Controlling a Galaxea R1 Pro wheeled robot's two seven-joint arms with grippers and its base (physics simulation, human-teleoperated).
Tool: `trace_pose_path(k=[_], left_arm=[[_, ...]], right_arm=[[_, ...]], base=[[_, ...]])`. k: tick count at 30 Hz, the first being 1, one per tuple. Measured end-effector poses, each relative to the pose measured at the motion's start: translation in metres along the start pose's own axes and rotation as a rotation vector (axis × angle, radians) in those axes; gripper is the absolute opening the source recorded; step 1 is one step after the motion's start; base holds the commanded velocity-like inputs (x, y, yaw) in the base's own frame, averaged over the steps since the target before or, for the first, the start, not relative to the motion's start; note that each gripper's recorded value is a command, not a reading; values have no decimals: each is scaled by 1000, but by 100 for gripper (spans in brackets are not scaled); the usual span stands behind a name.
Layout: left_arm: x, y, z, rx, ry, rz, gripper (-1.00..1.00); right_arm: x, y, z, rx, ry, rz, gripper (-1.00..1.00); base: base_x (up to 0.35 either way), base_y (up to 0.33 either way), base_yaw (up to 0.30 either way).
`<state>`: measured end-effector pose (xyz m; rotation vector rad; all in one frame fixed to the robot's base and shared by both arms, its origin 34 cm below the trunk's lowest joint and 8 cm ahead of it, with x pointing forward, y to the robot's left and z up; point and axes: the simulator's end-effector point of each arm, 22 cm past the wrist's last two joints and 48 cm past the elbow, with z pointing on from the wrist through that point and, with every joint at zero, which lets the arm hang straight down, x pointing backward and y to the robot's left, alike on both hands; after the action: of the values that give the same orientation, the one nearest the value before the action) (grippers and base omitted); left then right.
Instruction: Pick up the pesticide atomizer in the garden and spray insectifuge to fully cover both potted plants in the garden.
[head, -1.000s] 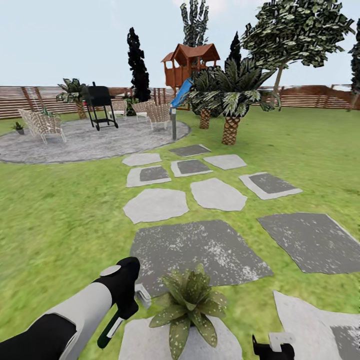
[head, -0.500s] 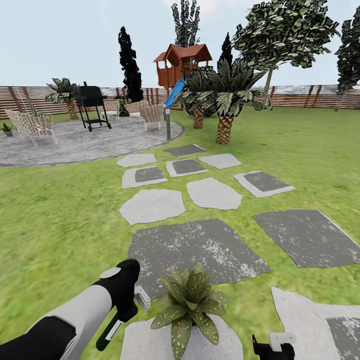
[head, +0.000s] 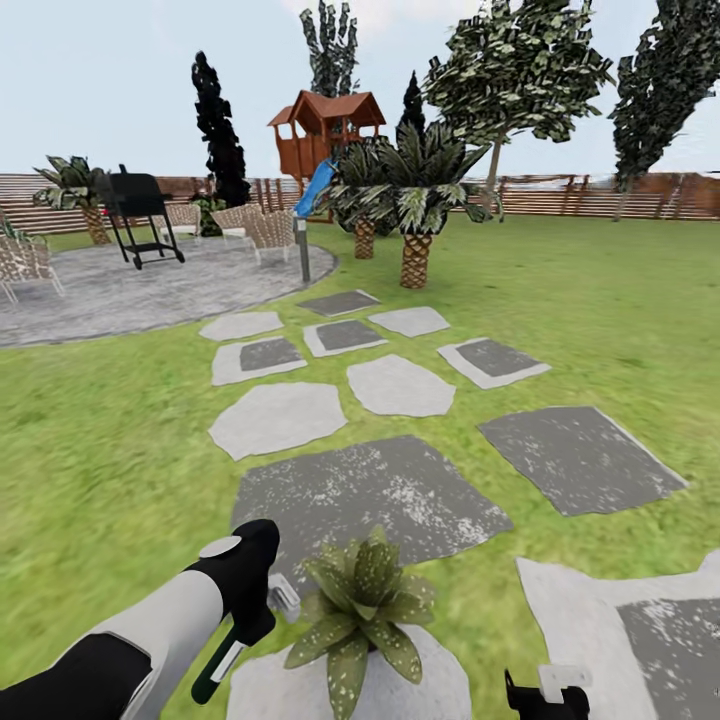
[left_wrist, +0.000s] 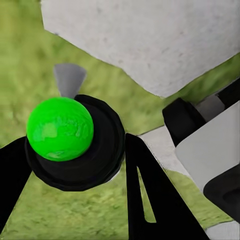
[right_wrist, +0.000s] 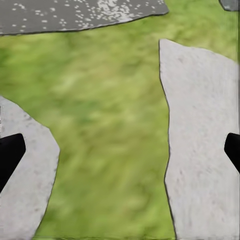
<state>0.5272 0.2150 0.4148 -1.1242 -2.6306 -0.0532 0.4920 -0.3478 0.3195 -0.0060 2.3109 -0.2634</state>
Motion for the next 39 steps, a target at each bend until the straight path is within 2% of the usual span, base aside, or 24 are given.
trace_pose_path(k=[9, 16, 22, 24, 28, 31, 34, 39], left_arm=[[0, 0, 0, 3, -3, -2, -100], [8, -9, 13, 10, 15, 8, -100], [21, 0, 18, -1, 36, -4, -100], [24, 6, 18, -12, 36, -10, -100], [12, 20, 11, -90, 6, -5, -100], [-1, 16, 7, -108, -20, 14, -100], [-8, 13, 9, -108, -52, 71, -100], [-11, 13, 9, -110, -66, 92, -100]], right_arm=[[-1, 0, 0, 0, -1, 0, 100], [-1, 0, 0, 0, -2, 0, 100], [-1, 0, 0, -1, -2, -1, 100], [-1, 0, 0, -1, -2, -1, 100], [-1, 1, 0, -2, -1, -1, 100], [0, 2, 0, -3, 0, -1, 100], [0, 2, 0, -4, 0, -1, 100], [0, 2, 0, -4, 0, -1, 100]], base=[[116, 124, -126], [2, 1, -102], [0, 0, -1], [0, 0, 0], [0, 0, 0], [0, 0, 0], [0, 0, 0], [0, 0, 0]])
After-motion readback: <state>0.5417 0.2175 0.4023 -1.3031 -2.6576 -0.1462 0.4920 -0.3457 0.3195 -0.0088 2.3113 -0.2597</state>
